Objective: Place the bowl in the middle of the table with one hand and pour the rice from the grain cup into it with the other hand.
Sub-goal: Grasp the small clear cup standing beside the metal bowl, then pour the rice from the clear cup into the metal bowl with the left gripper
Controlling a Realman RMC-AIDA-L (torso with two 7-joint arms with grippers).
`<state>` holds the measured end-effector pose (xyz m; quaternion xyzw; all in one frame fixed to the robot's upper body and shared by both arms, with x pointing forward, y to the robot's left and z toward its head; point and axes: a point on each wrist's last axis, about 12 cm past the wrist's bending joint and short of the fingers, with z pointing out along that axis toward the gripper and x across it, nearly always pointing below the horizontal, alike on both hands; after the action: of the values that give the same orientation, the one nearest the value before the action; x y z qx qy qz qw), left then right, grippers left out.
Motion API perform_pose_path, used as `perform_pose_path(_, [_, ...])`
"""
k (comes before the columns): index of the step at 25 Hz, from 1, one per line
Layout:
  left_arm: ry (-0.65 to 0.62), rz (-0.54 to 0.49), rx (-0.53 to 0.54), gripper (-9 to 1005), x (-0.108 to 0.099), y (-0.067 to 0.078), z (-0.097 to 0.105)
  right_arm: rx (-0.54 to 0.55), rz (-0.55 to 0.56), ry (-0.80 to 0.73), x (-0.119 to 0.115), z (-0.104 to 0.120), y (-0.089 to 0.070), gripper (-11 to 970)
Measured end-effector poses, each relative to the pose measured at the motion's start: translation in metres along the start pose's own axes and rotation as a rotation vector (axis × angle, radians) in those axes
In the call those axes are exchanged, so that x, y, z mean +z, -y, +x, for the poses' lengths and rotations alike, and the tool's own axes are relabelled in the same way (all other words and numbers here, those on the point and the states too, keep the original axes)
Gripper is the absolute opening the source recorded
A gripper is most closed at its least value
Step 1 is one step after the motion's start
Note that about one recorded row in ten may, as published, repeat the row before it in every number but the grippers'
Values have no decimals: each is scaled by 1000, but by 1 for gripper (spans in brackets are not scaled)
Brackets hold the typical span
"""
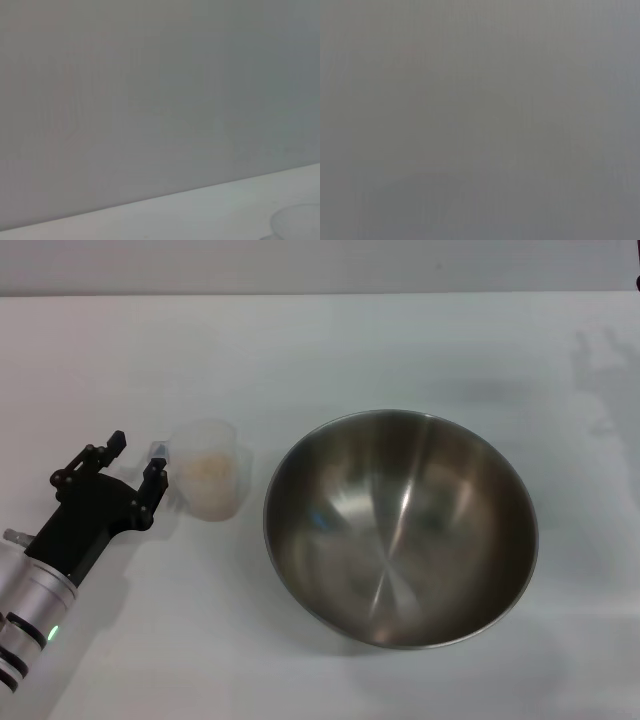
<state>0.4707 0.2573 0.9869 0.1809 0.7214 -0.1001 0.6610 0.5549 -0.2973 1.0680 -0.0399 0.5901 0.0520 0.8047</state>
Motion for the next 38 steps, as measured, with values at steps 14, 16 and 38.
perform_pose_path(14, [16,12,-17,149,3,6,-3,-2,2,-7,-1,1,1,356])
perform_pose_path(16, [26,11,-26,98,5,8,-5,-2,2,-8,-1,1,1,356])
perform_pose_path(38, [534,16,1009,31,44,44,-74,-13,69,32,2,-7,19,356])
